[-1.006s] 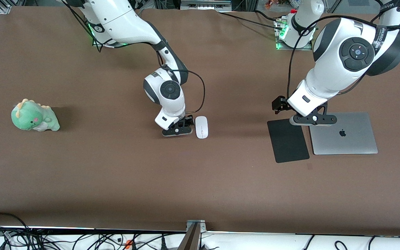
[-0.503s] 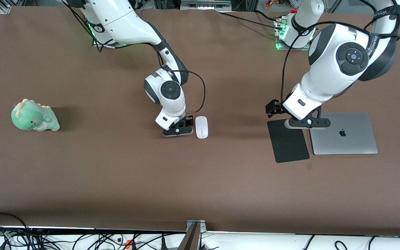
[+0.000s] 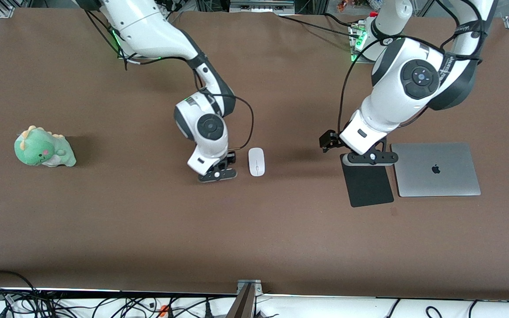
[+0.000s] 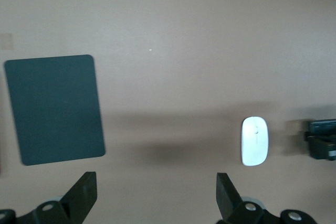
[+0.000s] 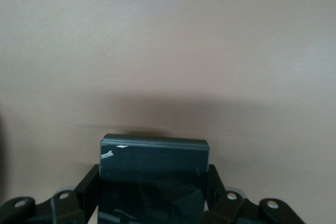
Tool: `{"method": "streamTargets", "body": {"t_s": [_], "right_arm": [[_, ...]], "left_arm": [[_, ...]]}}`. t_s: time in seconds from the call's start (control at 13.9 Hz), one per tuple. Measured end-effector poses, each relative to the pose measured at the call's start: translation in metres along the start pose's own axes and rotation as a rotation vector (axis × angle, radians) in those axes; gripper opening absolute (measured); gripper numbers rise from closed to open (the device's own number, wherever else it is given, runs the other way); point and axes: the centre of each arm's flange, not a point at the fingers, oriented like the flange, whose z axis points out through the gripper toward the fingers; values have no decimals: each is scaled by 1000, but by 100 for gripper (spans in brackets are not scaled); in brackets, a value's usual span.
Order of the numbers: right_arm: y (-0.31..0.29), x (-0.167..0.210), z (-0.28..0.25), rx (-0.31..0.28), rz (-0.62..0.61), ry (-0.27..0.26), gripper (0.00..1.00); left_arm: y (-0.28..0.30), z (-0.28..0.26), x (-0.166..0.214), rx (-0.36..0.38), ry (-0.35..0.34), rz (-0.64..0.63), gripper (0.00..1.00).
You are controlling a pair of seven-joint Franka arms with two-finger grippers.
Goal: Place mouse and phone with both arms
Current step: 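Carry the phone toward the plush while the left gripper grasps the mouse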
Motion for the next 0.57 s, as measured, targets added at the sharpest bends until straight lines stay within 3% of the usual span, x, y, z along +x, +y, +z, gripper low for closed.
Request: {"method": "streamTargets", "body": {"t_s": [0.29,0.57], "right_arm": [[104,40,-26,49,-46,-17,81],[212,50,-28,57,26,-36,81]], "left_arm": [[38,43,-10,-40,5,-55,100],[100,107,-44,-48,-10,-85,100]]}}
